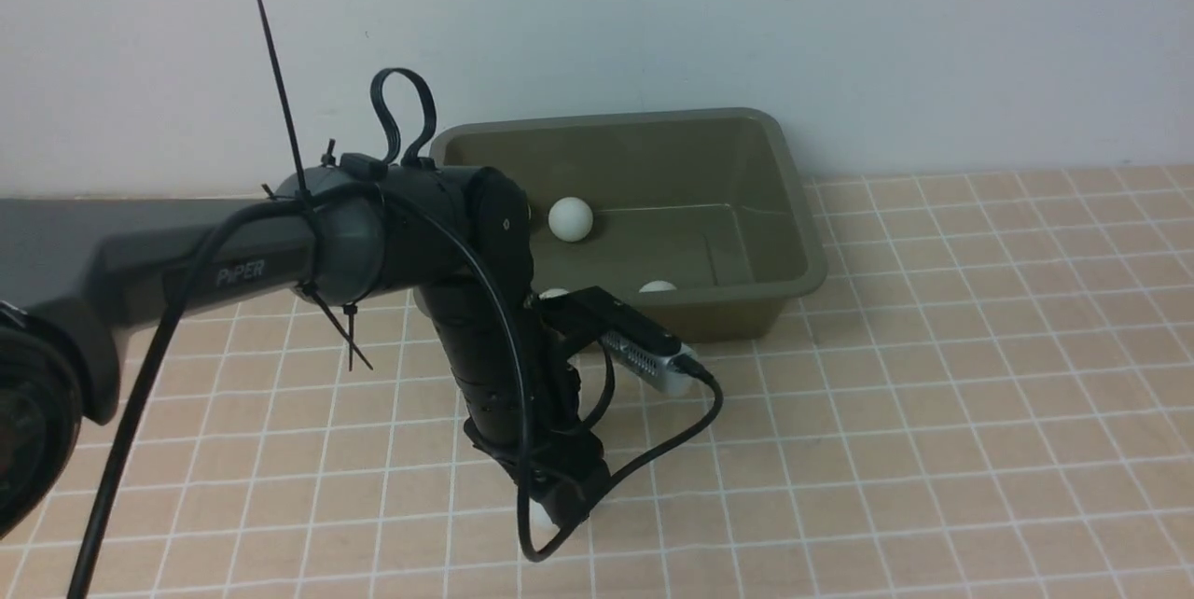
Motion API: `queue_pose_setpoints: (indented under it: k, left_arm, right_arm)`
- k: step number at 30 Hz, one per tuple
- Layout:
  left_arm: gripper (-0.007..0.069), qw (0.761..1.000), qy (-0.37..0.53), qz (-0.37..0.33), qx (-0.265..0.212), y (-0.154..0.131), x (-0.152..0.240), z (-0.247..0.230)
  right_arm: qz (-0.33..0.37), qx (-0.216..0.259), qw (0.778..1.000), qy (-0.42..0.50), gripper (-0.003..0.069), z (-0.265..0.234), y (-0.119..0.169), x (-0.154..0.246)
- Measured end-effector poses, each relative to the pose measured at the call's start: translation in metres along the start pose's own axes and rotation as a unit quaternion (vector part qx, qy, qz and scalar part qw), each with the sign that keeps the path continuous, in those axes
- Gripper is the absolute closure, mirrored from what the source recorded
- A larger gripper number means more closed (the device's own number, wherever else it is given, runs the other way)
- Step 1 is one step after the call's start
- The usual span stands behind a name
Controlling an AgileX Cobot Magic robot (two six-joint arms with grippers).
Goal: Put the table tennis balls into the box on the light coffee tablecloth.
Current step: 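Reach for and grasp a ping pong ball on the table beside the basket, then drop the ball into the bin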
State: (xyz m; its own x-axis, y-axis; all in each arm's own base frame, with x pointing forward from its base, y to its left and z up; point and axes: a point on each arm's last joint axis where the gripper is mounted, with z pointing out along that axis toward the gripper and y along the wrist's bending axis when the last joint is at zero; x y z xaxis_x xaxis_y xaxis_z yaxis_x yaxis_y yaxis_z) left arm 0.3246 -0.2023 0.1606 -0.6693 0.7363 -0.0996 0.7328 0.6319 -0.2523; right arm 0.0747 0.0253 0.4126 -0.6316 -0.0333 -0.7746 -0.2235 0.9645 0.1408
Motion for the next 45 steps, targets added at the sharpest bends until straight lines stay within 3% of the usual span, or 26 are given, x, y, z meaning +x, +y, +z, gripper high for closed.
queue_pose_setpoints:
  k: [3, 8, 12, 17, 23, 31, 39, 45]
  left_arm:
    - [0.0313, 1.000, 0.019, 0.011, 0.015, -0.004, -0.005, -0.016]
    - [0.0313, 0.998, -0.049, 0.038, -0.010, -0.009, -0.034, -0.065]
    - [0.0313, 0.989, -0.119, 0.079, -0.049, -0.012, -0.056, -0.109]
    - [0.0313, 0.965, -0.206, 0.096, -0.135, -0.004, -0.076, -0.138]
    - [0.0313, 0.948, -0.271, 0.030, -0.165, 0.025, -0.100, -0.111]
    - [0.0304, 0.951, -0.270, -0.045, -0.144, 0.065, -0.108, -0.062]
    - [0.0207, 0.956, -0.255, -0.055, -0.134, 0.071, -0.108, -0.045]
    - [0.0230, 0.954, -0.253, -0.031, -0.156, 0.061, -0.106, -0.082]
  right_arm:
    - [0.000, 0.000, 1.000, 0.000, 0.0678, 0.000, 0.000, 0.000]
    - [-0.002, 0.000, 1.000, 0.000, 0.0678, 0.000, 0.000, 0.000]
    - [-0.005, 0.000, 1.000, 0.000, 0.0678, 0.000, 0.000, 0.000]
    - [-0.005, 0.000, 1.000, 0.000, 0.0678, 0.000, 0.000, 0.000]
    - [-0.006, 0.000, 1.000, 0.000, 0.0678, 0.000, 0.000, 0.000]
    - [-0.002, -0.002, 1.000, 0.000, 0.0678, 0.000, 0.000, 0.000]
    - [-0.001, -0.002, 1.000, 0.000, 0.0678, 0.000, 0.000, 0.000]
    - [-0.015, 0.005, 1.000, 0.000, 0.0678, 0.000, -0.001, 0.000]
